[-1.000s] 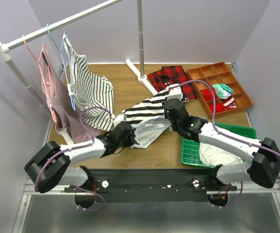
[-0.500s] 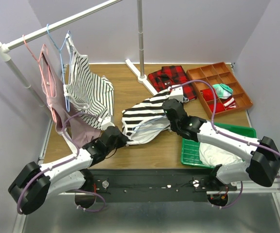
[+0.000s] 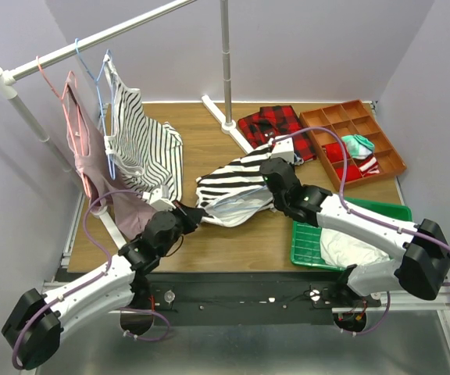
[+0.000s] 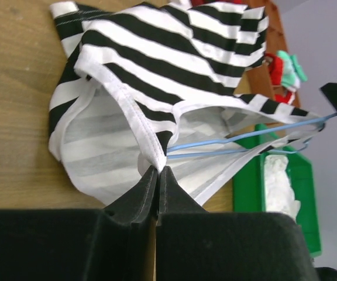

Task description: Place the tank top on the hanger

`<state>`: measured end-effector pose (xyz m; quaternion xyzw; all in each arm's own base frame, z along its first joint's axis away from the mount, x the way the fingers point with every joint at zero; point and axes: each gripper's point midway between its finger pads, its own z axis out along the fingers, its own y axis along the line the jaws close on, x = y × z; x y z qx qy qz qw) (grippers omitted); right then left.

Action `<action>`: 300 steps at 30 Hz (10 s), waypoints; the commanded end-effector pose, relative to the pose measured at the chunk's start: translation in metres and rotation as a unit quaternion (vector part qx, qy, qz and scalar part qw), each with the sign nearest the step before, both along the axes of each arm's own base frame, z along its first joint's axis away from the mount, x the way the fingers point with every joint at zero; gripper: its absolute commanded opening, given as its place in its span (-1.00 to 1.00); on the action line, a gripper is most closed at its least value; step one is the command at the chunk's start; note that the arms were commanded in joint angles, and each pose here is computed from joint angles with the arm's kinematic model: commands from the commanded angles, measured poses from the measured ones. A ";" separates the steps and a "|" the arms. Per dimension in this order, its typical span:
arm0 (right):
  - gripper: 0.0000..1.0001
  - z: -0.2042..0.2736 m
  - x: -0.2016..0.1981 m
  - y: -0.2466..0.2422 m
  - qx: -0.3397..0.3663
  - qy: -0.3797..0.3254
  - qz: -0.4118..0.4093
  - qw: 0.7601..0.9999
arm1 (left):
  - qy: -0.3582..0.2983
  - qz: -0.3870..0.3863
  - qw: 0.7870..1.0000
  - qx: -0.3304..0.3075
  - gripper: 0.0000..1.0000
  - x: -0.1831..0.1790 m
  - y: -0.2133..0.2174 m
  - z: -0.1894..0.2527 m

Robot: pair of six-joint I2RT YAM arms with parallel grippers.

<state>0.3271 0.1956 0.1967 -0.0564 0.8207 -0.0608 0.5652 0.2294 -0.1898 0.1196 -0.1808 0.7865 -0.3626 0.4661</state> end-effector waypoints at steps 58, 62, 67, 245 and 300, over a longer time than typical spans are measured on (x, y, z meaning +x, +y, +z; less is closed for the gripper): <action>-0.99 0.056 0.000 0.051 0.129 0.015 0.051 0.990 | -0.121 -0.122 0.963 0.207 -0.64 0.000 0.001 0.114; -0.99 0.055 0.001 0.051 0.119 0.020 0.051 0.991 | -0.115 -0.142 0.946 0.268 -0.25 0.008 -0.001 0.114; -0.99 0.067 0.003 0.050 0.101 0.014 0.058 0.993 | -0.132 -0.172 0.929 0.302 0.22 0.017 -0.012 0.134; -0.99 0.287 -0.020 0.068 0.057 -0.166 0.203 0.963 | -0.171 -0.516 0.771 0.331 0.07 -0.036 -0.065 0.144; 1.00 0.246 -0.026 0.082 0.073 -0.127 0.229 0.962 | -0.189 -0.388 0.858 0.278 -1.00 -0.011 -0.061 0.153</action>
